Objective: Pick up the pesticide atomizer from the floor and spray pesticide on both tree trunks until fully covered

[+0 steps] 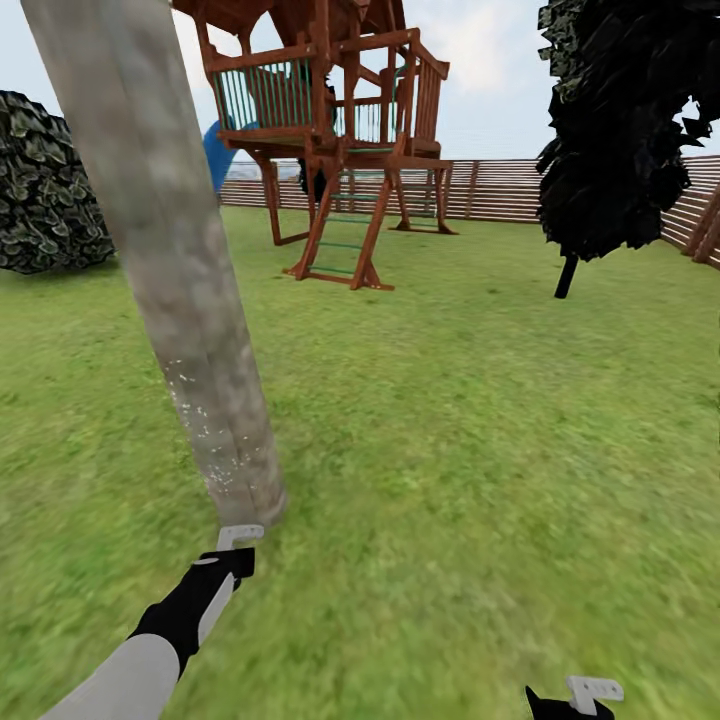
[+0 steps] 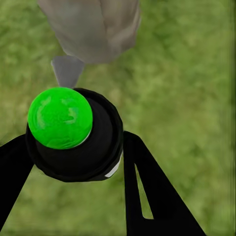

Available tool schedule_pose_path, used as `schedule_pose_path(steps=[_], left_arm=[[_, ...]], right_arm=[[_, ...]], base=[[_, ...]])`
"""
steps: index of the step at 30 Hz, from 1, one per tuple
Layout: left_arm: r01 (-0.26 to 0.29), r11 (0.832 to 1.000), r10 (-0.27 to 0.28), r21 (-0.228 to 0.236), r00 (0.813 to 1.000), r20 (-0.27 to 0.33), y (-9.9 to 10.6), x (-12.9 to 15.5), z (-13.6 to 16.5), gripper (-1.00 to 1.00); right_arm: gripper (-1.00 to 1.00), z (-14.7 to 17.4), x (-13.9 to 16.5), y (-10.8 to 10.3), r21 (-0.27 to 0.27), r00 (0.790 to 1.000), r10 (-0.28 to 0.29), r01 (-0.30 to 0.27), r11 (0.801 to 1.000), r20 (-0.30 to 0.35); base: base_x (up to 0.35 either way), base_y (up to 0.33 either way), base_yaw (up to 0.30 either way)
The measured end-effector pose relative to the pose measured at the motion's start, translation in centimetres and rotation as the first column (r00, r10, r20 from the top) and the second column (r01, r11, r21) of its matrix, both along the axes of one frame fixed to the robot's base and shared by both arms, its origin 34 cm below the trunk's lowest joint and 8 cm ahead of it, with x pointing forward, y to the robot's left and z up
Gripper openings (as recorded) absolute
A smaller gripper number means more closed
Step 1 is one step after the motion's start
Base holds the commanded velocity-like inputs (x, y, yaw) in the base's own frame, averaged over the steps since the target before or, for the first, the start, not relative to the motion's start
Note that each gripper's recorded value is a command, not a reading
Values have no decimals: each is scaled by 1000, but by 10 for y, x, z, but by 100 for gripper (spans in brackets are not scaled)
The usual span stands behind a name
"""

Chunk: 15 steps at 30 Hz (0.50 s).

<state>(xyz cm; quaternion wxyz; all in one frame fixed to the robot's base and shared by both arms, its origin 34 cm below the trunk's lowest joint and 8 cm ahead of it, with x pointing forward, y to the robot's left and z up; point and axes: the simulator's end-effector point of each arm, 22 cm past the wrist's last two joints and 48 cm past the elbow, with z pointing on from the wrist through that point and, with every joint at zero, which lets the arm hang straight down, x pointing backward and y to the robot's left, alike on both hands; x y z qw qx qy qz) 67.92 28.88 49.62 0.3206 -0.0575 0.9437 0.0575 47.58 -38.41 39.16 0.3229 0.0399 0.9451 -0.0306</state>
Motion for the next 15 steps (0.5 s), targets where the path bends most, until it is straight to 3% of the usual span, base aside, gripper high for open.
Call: schedule_pose_path(steps=[4, 15], left_arm=[[0, 1000, 0, -1, 1000, 0, -1, 0, 0, -100], [0, 1000, 0, -2, 1000, 0, -1, 0, 0, -100]], right_arm=[[100, 0, 0, 0, 0, 1000, 0, 0, 1000, 0], [100, 0, 0, 0, 0, 1000, 1, -1, 1000, 0]], base=[[0, -274, 58], [0, -274, 267]])
